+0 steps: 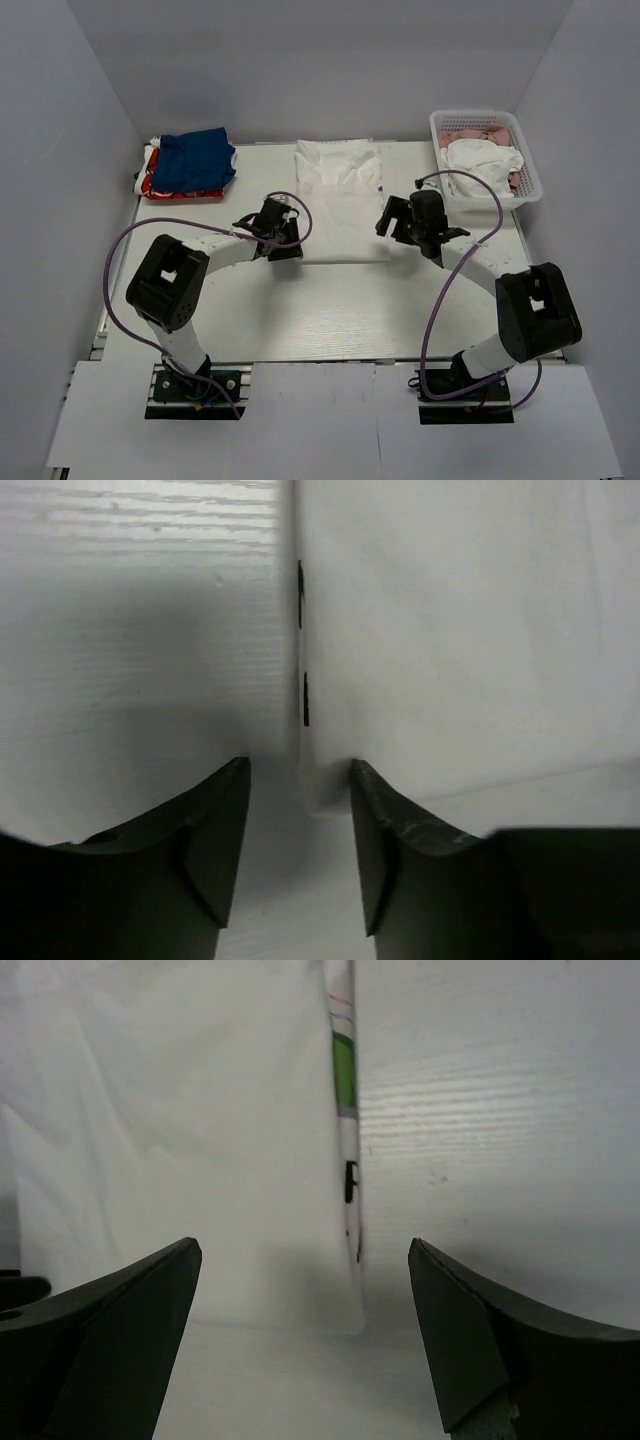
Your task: Fold and stack the t-shirts
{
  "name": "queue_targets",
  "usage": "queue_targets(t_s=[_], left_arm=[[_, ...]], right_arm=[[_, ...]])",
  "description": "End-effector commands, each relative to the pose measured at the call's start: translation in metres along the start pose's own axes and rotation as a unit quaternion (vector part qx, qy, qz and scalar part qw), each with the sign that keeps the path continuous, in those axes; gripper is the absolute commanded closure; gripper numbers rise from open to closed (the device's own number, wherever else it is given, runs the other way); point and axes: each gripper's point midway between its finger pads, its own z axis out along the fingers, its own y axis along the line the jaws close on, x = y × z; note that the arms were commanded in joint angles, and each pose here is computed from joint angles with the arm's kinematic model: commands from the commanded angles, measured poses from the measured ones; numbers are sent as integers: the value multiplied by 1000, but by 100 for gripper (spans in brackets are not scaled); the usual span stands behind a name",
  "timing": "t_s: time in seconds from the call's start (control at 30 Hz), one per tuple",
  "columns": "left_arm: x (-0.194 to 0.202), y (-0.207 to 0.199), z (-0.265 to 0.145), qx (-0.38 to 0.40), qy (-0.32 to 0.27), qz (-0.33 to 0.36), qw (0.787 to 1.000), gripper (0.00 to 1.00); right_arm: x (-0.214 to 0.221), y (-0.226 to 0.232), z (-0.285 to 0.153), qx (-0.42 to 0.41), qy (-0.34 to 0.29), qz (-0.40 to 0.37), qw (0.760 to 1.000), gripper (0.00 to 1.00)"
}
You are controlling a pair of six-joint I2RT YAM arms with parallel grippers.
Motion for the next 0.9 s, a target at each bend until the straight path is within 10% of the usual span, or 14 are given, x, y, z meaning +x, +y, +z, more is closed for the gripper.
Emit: queue_targets(t_s=[0.0,0.23,0.4,0.87], left_arm=[[-12,-20,1,39,-3,7,999,47],[10,-18,1,50,21,22,998,66],[17,-18,2,54,38,22,998,98],[14,-19,-13,64,20,27,997,100]], right_arm=[[8,-13,-8,19,4,19,1000,10],[37,-19,-7,18,45,30,998,12],[53,-22,-2,23,77,38,996,23],[104,-20,-2,3,168,66,984,56]])
